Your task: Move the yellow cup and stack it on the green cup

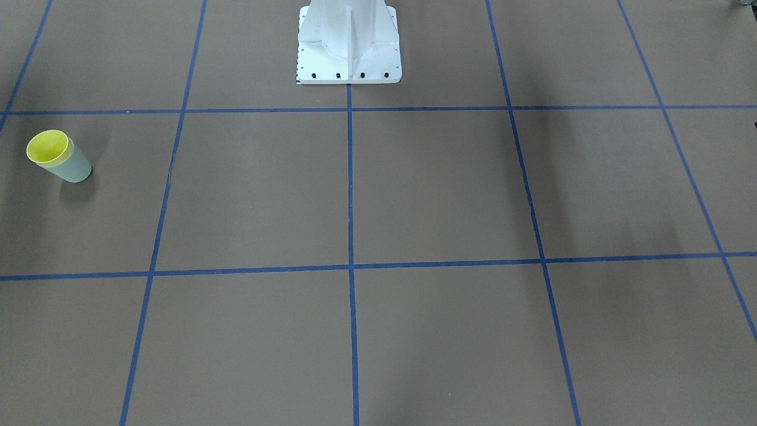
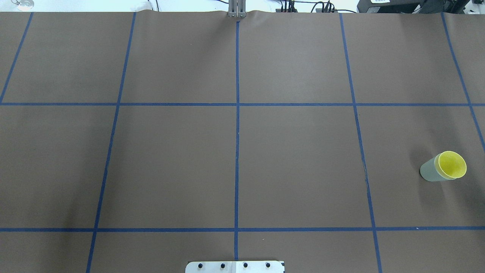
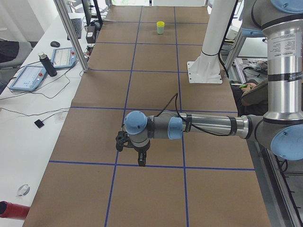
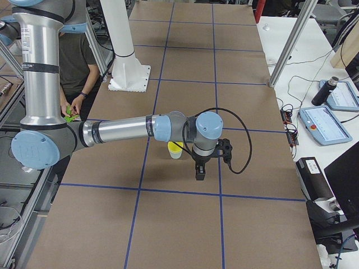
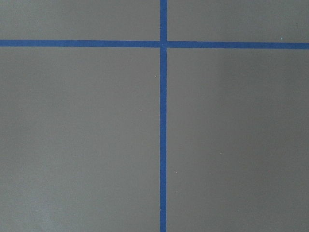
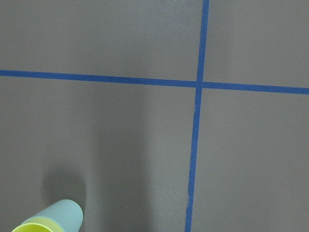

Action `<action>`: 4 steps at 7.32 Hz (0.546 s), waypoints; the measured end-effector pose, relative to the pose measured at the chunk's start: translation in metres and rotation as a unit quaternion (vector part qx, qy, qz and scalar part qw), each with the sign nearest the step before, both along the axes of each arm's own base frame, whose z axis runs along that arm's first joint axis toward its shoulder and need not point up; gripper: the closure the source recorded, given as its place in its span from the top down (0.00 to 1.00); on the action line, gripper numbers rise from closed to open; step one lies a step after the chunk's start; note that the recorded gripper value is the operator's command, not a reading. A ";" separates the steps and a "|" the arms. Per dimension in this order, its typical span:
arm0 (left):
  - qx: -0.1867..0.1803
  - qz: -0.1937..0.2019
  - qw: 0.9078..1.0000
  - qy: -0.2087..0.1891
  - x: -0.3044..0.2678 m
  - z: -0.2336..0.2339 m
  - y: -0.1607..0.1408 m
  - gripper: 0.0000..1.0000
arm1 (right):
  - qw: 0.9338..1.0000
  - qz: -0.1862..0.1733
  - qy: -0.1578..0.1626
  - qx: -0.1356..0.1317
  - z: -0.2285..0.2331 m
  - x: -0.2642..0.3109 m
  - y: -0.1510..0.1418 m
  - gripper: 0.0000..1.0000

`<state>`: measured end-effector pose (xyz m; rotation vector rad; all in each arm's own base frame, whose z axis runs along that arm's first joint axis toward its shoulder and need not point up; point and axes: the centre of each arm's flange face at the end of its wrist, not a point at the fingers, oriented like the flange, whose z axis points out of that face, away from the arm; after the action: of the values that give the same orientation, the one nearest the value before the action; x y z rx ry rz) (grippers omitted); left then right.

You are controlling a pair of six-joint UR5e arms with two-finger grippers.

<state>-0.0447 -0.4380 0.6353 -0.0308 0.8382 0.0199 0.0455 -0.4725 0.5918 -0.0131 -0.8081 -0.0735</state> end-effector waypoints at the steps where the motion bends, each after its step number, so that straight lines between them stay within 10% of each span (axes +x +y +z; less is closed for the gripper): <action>1: 0.000 0.000 1.000 0.000 0.000 0.000 0.000 1.00 | 1.000 -0.011 0.005 0.001 0.000 -0.010 -0.001 1.00; 4: 0.000 0.000 1.000 0.000 0.000 0.000 0.000 1.00 | 1.000 -0.026 0.017 0.002 0.002 -0.022 -0.002 1.00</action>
<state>-0.0447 -0.4378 0.6355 -0.0312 0.8382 0.0198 0.0237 -0.4743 0.5934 -0.0316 -0.7740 -0.1236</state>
